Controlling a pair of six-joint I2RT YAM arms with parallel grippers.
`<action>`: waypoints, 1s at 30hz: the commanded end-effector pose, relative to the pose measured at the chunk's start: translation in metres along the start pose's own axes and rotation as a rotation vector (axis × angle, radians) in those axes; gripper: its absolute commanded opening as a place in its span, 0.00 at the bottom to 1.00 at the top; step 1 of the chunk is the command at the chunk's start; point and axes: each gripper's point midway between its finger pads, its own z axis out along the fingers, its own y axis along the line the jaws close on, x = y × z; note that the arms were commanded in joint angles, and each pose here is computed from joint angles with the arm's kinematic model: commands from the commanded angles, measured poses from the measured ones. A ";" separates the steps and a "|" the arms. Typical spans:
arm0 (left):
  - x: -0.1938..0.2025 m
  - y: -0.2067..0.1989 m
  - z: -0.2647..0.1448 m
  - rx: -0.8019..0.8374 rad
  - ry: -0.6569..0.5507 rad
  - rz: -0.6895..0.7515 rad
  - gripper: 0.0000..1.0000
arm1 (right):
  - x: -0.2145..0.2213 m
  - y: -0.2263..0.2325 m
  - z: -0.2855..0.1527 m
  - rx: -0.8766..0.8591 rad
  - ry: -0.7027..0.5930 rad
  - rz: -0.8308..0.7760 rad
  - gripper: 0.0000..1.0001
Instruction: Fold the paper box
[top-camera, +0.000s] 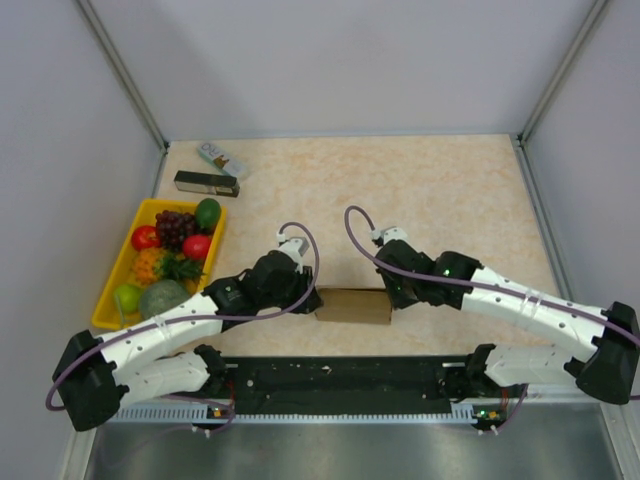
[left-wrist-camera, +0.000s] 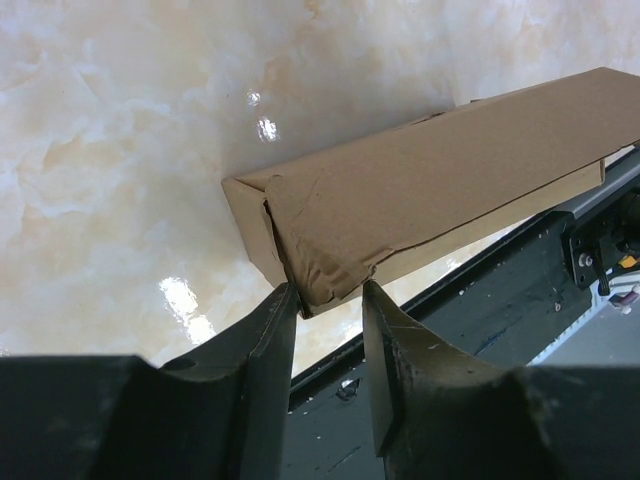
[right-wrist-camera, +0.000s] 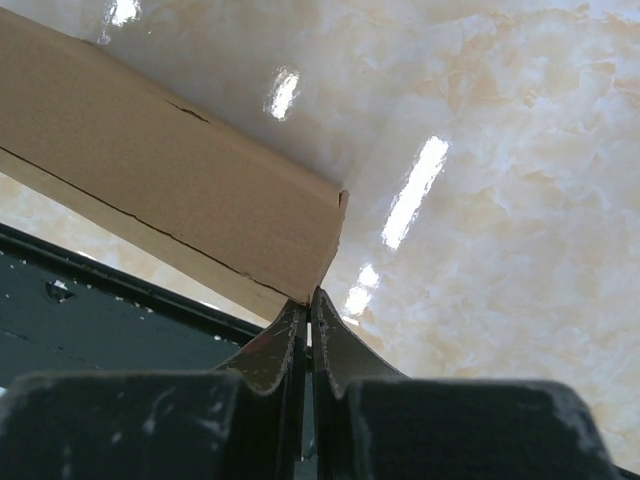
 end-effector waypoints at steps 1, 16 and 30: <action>0.002 0.007 0.006 -0.022 -0.003 0.029 0.36 | -0.011 0.019 -0.003 -0.089 -0.052 0.044 0.00; 0.018 0.041 0.021 -0.200 0.015 0.093 0.25 | -0.011 0.017 -0.007 -0.122 -0.057 0.153 0.00; 0.021 0.041 0.022 -0.251 0.028 0.151 0.23 | -0.014 0.011 -0.007 -0.178 -0.039 0.243 0.00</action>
